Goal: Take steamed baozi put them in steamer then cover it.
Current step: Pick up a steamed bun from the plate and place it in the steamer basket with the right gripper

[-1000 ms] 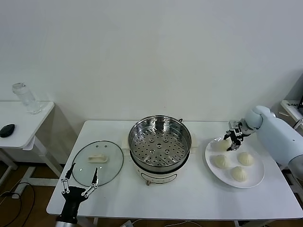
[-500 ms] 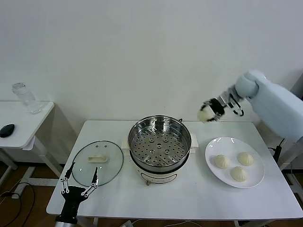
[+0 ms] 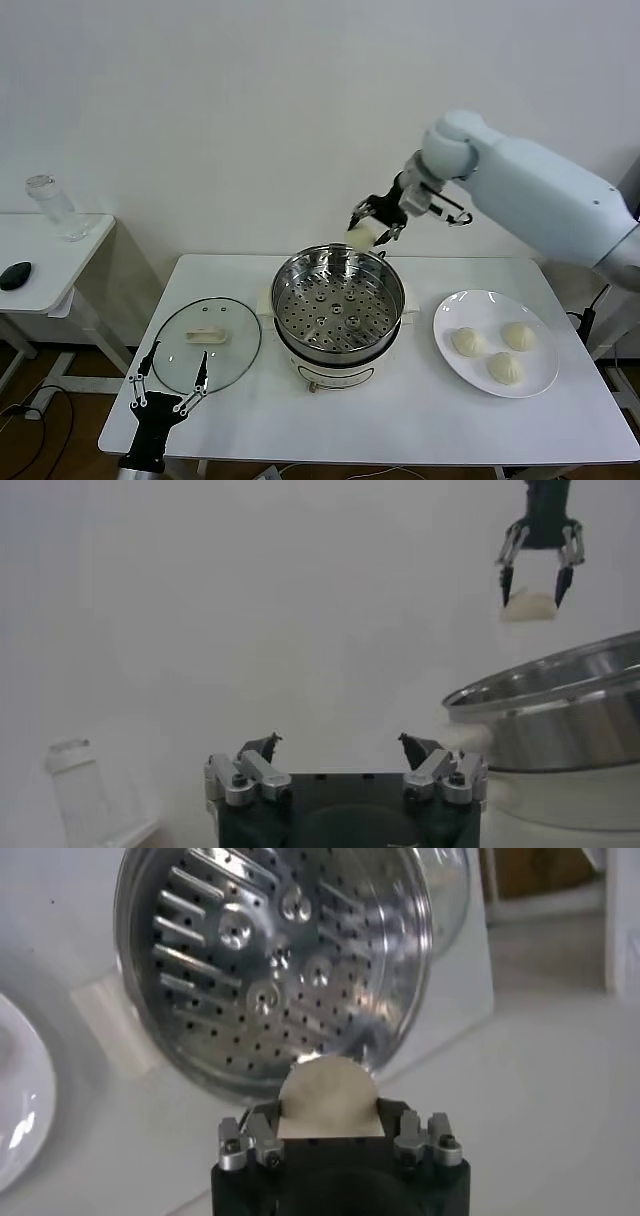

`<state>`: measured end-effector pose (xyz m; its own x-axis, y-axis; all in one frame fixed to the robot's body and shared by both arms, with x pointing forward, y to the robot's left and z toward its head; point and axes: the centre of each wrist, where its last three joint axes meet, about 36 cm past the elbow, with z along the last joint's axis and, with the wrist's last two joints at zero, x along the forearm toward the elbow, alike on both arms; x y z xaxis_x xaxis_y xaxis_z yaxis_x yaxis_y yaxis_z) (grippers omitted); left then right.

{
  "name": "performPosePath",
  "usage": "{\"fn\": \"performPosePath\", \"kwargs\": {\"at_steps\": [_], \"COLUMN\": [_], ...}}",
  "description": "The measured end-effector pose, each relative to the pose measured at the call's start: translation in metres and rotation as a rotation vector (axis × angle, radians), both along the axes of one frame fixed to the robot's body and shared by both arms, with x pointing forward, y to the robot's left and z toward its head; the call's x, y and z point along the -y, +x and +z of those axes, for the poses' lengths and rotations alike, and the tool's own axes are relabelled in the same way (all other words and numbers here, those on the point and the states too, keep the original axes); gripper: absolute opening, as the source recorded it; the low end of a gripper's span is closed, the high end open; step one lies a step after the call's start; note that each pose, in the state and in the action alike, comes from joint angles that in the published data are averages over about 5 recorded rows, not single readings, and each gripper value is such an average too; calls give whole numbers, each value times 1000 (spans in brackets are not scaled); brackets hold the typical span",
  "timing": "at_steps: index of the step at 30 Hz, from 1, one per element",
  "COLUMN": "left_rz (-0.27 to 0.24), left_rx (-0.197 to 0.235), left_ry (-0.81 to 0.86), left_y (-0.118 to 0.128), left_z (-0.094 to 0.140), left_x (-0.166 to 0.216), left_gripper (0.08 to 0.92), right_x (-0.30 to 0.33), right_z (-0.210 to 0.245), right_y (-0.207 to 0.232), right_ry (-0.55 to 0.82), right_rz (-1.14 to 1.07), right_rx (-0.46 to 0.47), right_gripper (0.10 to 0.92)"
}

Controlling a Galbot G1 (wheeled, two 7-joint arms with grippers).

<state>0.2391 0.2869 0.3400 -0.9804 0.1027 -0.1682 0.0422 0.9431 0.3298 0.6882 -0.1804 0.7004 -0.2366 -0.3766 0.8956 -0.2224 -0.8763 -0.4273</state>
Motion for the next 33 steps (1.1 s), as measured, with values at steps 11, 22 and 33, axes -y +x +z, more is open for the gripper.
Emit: {"fn": "performPosePath", "kwargs": {"at_steps": [11,22,33], "left_rz": [5,15,19], "left_rx": [-4,-10,-11], "left_ry": [-5,-6,-7], "left_y": [-1,-6,-8], "left_z": [-4,-8,-11], "left_x": [1,0,-1], "left_gripper": [823,823,823], "right_x": [-50,-83,-90], "right_z": [-54,-90,-100], "right_y": [-1,5,13], "right_ry": [-83,-130,-155], "right_rz": [135,176,162], "right_rx": [-23,-28,-22], "right_gripper": [679,679,788]}}
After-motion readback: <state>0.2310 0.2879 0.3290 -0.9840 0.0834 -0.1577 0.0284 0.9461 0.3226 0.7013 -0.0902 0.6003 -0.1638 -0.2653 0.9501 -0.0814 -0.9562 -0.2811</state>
